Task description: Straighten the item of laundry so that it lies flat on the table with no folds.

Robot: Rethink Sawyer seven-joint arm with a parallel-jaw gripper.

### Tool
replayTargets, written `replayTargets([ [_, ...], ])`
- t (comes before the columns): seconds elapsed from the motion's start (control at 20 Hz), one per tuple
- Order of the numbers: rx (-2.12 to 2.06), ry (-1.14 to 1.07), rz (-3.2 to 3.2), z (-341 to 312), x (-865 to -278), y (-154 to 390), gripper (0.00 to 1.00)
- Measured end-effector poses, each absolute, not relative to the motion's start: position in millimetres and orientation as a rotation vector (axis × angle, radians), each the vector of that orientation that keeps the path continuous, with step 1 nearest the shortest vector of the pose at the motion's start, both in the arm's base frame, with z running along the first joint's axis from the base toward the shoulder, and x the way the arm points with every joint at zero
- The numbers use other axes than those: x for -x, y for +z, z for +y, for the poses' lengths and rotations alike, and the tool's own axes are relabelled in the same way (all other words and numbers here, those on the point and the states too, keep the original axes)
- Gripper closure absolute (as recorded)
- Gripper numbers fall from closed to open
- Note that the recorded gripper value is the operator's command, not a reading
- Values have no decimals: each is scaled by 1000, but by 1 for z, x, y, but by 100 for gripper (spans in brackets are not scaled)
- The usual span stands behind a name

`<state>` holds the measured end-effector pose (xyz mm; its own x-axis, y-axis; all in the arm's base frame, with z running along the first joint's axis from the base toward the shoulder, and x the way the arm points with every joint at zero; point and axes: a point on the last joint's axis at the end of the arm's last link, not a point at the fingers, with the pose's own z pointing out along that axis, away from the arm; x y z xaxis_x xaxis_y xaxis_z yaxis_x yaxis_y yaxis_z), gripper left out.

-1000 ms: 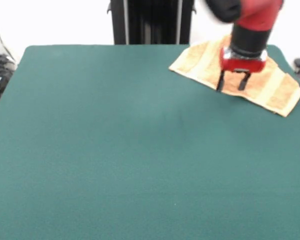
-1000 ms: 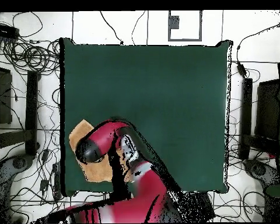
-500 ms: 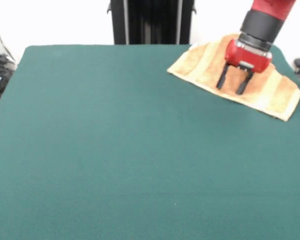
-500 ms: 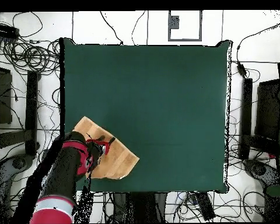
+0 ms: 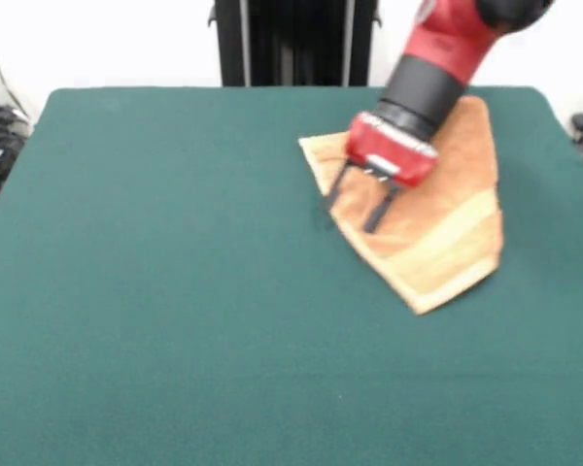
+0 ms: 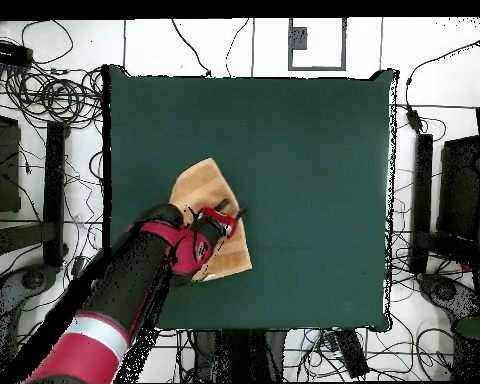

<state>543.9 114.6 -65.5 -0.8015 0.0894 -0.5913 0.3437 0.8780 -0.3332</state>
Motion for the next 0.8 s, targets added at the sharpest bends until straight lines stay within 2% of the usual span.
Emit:
replayTargets([
  [0.35,-311,-642,2428,51,-551,-65,0],
  [0.8,-275,-681,2410,14,-558,-48,0],
])
